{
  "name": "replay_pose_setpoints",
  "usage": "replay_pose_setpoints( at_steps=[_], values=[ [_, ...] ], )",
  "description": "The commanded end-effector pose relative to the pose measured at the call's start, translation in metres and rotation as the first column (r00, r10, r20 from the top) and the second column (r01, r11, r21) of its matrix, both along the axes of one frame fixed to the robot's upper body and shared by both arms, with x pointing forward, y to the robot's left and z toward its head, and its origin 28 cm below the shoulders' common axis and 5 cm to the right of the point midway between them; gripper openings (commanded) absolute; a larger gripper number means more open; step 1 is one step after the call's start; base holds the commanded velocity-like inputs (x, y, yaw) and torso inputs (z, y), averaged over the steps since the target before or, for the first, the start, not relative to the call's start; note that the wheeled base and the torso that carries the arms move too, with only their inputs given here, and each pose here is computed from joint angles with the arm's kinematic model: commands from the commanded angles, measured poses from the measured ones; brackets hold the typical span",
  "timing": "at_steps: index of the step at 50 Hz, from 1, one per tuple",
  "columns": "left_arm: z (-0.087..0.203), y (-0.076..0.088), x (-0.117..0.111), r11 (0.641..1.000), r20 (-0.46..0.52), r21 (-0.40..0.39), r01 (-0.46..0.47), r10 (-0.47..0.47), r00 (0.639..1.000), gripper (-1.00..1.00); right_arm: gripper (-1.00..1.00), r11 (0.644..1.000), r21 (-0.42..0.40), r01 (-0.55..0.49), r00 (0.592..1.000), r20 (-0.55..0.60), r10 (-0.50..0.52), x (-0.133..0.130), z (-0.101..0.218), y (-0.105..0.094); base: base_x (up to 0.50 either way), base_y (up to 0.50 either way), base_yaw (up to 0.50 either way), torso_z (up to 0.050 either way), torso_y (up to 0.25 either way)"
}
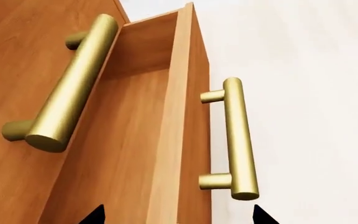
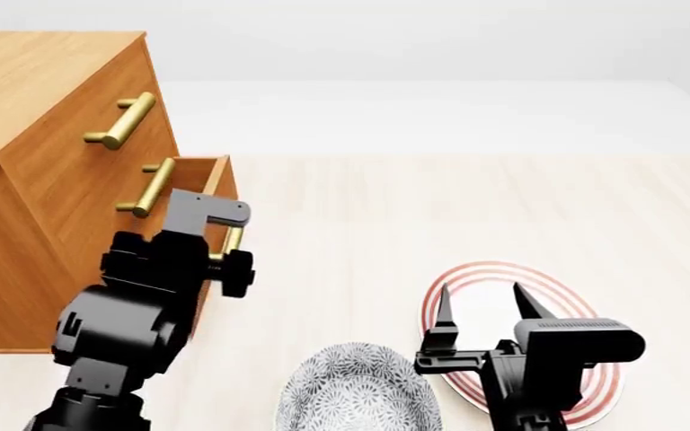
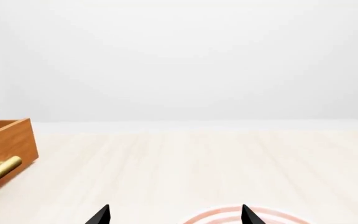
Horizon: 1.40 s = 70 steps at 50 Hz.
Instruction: Open the bottom drawer of the cabinet.
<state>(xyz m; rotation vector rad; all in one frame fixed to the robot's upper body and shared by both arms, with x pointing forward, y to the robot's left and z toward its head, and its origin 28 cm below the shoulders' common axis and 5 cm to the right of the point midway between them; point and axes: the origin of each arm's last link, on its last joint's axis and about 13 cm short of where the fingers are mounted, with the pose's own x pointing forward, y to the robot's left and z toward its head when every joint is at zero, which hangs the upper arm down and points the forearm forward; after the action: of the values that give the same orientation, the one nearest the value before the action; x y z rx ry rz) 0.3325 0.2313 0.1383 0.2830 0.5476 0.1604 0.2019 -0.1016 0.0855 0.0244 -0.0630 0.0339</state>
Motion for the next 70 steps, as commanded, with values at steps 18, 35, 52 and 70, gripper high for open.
replay_pose_setpoints(
  at_steps=[18,35,52,70],
  values=[
    [0.000,0.004,0.014,0.950,-0.152,-0.296,0.097,-0.147,0.977,1.00,1.00,1.000,0.002,-0.001,1.000,-0.007,0.001,0.000,-0.003,0.000,0.00,0.00,0.00,0.000,0.000],
    [0.007,-0.015,0.003,0.905,-0.137,-0.373,0.203,-0.270,0.953,1.00,1.00,1.000,0.000,-0.003,1.000,-0.007,0.003,0.000,-0.002,0.001,0.00,0.00,0.00,0.000,0.000],
    [-0.007,-0.053,0.000,0.843,-0.138,-0.439,0.310,-0.404,0.904,1.00,1.00,1.000,-0.002,-0.002,1.000,0.000,0.002,0.000,0.001,0.000,0.00,0.00,0.00,0.000,0.000],
    [0.003,-0.074,-0.010,0.726,-0.039,-0.519,0.451,-0.547,0.836,1.00,1.00,1.000,0.000,-0.004,1.000,-0.007,0.004,0.000,-0.002,0.000,0.00,0.00,0.00,0.000,0.001]
  ],
)
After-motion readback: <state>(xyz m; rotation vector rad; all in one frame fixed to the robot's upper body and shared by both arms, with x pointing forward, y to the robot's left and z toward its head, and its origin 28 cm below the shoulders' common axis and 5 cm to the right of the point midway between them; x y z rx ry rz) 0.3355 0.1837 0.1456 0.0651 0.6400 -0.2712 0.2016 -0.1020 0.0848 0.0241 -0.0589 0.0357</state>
